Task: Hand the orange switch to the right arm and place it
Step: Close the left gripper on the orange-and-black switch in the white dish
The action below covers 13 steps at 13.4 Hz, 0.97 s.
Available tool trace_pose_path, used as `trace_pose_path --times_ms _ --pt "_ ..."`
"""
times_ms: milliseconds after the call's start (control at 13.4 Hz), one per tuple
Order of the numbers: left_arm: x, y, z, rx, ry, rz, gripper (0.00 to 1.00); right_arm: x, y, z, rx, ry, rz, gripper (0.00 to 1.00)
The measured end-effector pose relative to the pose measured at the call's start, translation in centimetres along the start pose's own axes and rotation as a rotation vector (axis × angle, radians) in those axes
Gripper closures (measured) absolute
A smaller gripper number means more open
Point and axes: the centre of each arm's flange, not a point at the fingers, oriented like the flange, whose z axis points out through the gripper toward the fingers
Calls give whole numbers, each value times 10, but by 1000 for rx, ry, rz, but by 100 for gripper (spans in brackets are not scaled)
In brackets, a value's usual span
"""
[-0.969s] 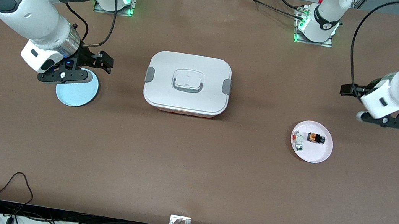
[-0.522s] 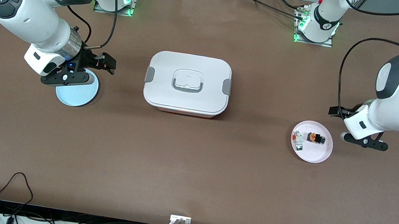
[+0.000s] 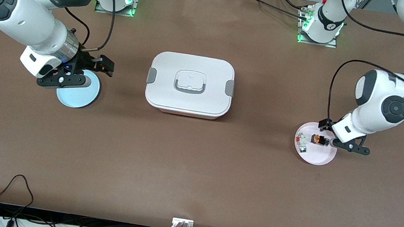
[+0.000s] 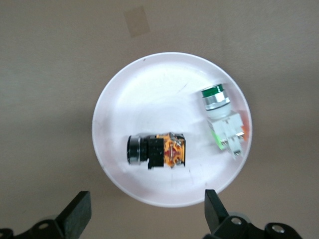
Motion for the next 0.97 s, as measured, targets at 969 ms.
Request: trace_pose_path --times_ms 969 --pt "-1 1 78 -19 74 -4 20 11 46 15 5 -32 77 0"
